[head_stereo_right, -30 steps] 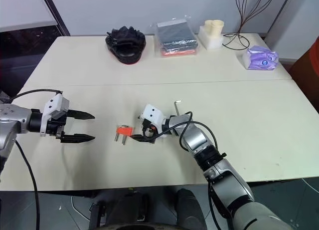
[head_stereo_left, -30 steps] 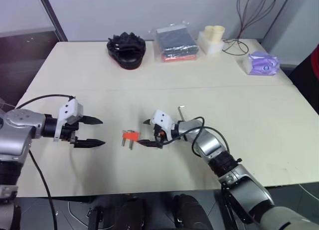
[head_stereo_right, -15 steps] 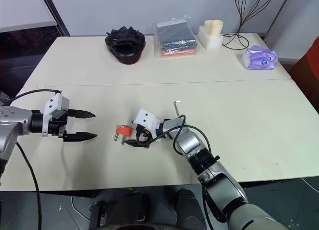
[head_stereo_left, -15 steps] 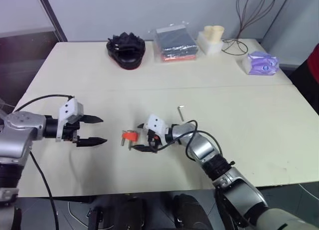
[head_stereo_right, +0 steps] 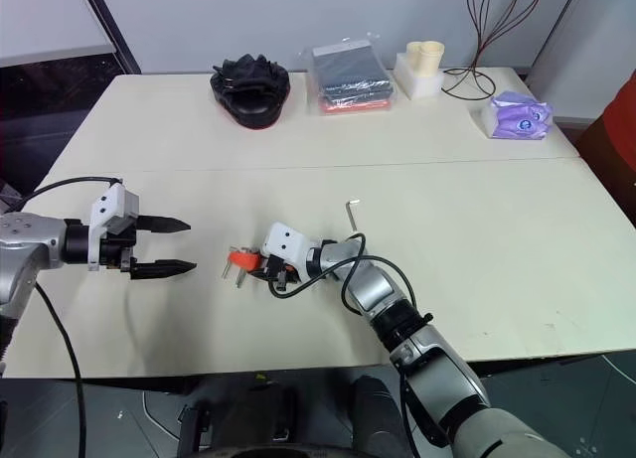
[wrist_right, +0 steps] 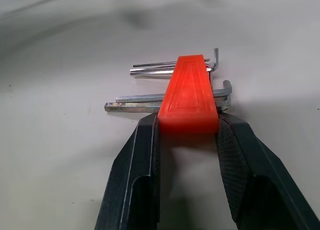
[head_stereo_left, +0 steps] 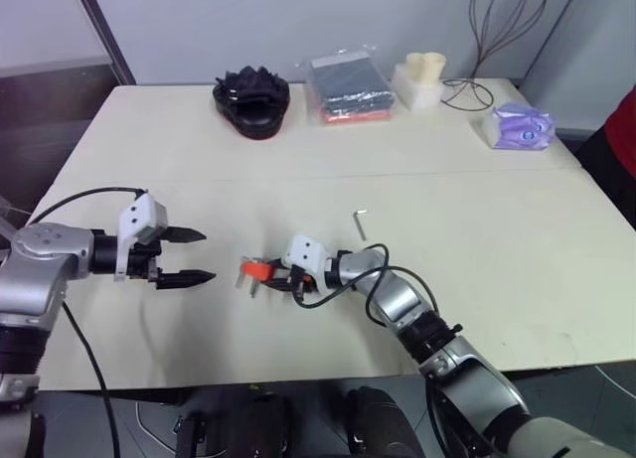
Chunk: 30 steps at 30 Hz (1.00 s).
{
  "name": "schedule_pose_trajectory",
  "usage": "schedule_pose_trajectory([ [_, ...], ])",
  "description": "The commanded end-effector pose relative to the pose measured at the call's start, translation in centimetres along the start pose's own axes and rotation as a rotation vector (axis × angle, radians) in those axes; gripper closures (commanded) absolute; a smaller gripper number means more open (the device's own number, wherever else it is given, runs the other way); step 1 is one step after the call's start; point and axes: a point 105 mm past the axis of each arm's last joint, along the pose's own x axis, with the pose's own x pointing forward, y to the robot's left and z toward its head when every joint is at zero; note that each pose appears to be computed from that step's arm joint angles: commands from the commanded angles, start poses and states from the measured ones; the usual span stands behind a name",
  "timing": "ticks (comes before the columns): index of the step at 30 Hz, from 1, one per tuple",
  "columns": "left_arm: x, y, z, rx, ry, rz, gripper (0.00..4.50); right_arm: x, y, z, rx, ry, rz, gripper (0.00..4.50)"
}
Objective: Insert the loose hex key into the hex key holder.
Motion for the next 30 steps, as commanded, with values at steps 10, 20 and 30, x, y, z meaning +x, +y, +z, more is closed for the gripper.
schedule_pose_trajectory([
  [10, 0.6, 3.3, 3.6, 0.043, -0.166, 0.130, 0.00, -7.2, -7.2, 6.2, -0.557, 0.016, -0.311, 3.49],
  [20, 5.4, 5.3, 10.7, -0.006, -0.419, 0.042, 0.00, -9.8, -10.1, 9.8, -1.053, 0.033, -0.415, 3.49],
  [30, 8.8, 5.3, 12.4, -0.022, -0.448, -0.094, 0.00, -9.4, -9.8, 10.7, -1.140, -0.015, -0.414, 3.49],
])
